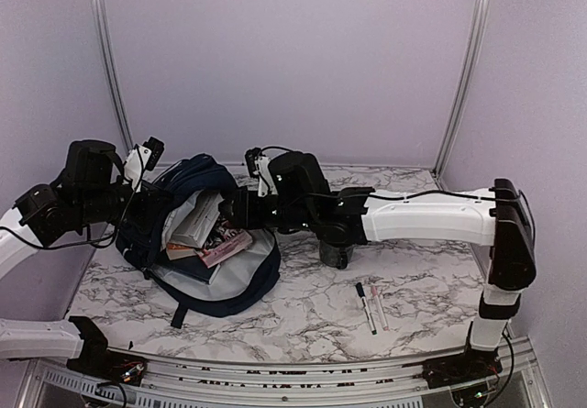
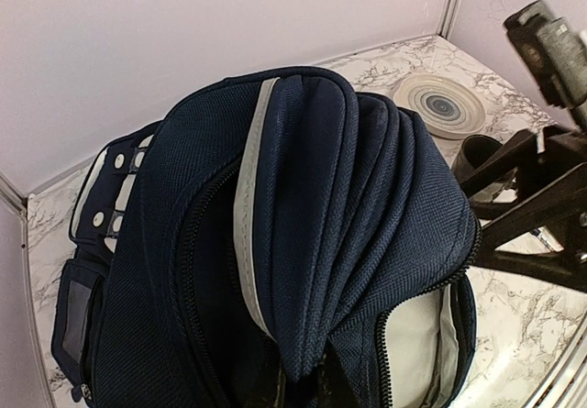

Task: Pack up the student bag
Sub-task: Place the book in the largest pocket of the bag, then pick up the largest pocket of the bag from the student bag, then move the student bag to the center of the board.

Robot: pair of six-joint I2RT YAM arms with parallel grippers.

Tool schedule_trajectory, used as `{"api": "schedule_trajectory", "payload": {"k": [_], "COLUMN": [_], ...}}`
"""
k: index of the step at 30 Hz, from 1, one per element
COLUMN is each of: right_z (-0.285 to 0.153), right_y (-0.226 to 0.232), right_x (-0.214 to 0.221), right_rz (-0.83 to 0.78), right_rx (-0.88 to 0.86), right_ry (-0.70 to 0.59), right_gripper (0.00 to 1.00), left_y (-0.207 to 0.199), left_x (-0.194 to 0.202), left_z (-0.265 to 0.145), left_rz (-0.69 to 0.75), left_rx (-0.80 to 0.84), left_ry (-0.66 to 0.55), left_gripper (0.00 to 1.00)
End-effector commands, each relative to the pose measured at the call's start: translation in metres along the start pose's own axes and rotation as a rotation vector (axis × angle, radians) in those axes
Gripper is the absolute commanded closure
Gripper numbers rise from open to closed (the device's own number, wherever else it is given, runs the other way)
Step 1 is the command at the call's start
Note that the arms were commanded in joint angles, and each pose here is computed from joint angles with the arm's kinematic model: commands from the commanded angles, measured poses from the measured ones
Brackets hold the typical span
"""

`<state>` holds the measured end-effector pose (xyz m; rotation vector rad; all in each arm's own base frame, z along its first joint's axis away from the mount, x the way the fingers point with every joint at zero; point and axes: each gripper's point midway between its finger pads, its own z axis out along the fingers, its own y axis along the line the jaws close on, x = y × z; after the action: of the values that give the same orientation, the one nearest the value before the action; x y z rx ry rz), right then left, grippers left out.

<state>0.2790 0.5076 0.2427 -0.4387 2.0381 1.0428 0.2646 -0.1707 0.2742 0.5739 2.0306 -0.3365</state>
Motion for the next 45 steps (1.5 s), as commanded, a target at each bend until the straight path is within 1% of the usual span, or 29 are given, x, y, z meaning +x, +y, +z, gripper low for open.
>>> {"api": "schedule_trajectory", "payload": {"k": [1,3,5,6,9,12,13,14,15,16,17,18,19,21,24,26,28,31,33,35,37,39,43,44,45], "right_z": [-0.024,-0.026,-0.021,-0.017,-0.003,0.011,0.014,0.017,0.019,0.020,0.020,0.020,0.018,0.017,0.018,0.021,0.027,0.040,0.047,0.049,0.047,0.040,0.030,0.028,0.025], "right_y": [-0.066,-0.094,-0.112,-0.119,-0.125,-0.120,-0.118,-0.116,-0.116,-0.117,-0.120,-0.123,-0.126,-0.131,-0.144,-0.155,-0.158,-0.153,-0.149,-0.144,-0.141,-0.144,-0.146,-0.148,-0.147], "right_x": [0.031,0.037,0.045,0.050,0.064,0.075,0.078,0.080,0.082,0.083,0.082,0.082,0.079,0.067,0.034,0.010,-0.008,-0.033,-0.045,-0.051,-0.050,-0.044,-0.051,-0.058,-0.064], "right_rz": [-0.163,-0.123,-0.080,-0.065,-0.053,-0.028,-0.021,-0.016,-0.013,-0.010,-0.003,0.006,0.023,0.058,0.087,0.085,0.080,0.077,0.071,0.071,0.079,0.080,0.068,0.063,0.059], "right_rx": [0.255,0.318,0.334,0.336,0.318,0.256,0.238,0.222,0.214,0.211,0.209,0.205,0.197,0.167,0.140,0.134,0.110,0.056,0.036,0.015,0.003,0.015,0.019,0.019,0.016], "right_ry": [0.199,0.273,0.342,0.373,0.434,0.455,0.461,0.465,0.470,0.475,0.477,0.475,0.473,0.441,0.378,0.346,0.331,0.305,0.293,0.288,0.291,0.294,0.273,0.264,0.259], "right_gripper": [0.40,0.34,0.28,0.26,0.26,0.32,0.37,0.45,0.57,0.71,0.87,0.99,1.00,1.00,1.00,1.00,1.00,1.00,1.00,1.00,1.00,1.00,1.00,0.97,0.89], "left_y": [-0.005,-0.005,-0.006,-0.006,-0.006,-0.005,-0.005,-0.005,-0.005,-0.006,-0.006,-0.007,-0.008,-0.015,-0.047,-0.075,-0.099,-0.127,-0.130,-0.118,-0.102,-0.093,-0.096,-0.100,-0.106], "left_x": [-0.063,-0.062,-0.061,-0.060,-0.059,-0.058,-0.058,-0.057,-0.057,-0.056,-0.056,-0.056,-0.057,-0.060,-0.069,-0.076,-0.083,-0.093,-0.092,-0.089,-0.086,-0.082,-0.072,-0.070,-0.070], "left_z": [-0.020,-0.019,-0.017,-0.017,-0.016,-0.013,-0.013,-0.012,-0.012,-0.012,-0.012,-0.013,-0.014,-0.017,-0.026,-0.034,-0.043,-0.051,-0.045,-0.037,-0.034,-0.032,-0.019,-0.013,-0.009], "left_rz": [-0.003,-0.003,-0.003,-0.003,0.001,0.006,0.007,0.008,0.010,0.016,0.020,0.024,0.029,0.021,-0.011,0.001,0.029,0.034,0.034,0.029,0.025,0.036,0.033,0.029,0.030], "left_rx": [0.025,0.028,0.028,0.029,0.028,0.025,0.024,0.023,0.024,0.026,0.029,0.031,0.037,0.081,0.245,0.338,0.384,0.466,0.462,0.381,0.293,0.239,0.241,0.257,0.279], "left_ry": [-0.238,-0.234,-0.231,-0.228,-0.224,-0.218,-0.216,-0.215,-0.213,-0.212,-0.214,-0.217,-0.222,-0.236,-0.246,-0.249,-0.265,-0.267,-0.252,-0.247,-0.251,-0.252,-0.212,-0.196,-0.188], "left_gripper": [1.00,1.00,1.00,1.00,1.00,1.00,1.00,1.00,1.00,1.00,1.00,1.00,1.00,1.00,1.00,1.00,1.00,1.00,1.00,1.00,1.00,1.00,1.00,1.00,1.00]}}
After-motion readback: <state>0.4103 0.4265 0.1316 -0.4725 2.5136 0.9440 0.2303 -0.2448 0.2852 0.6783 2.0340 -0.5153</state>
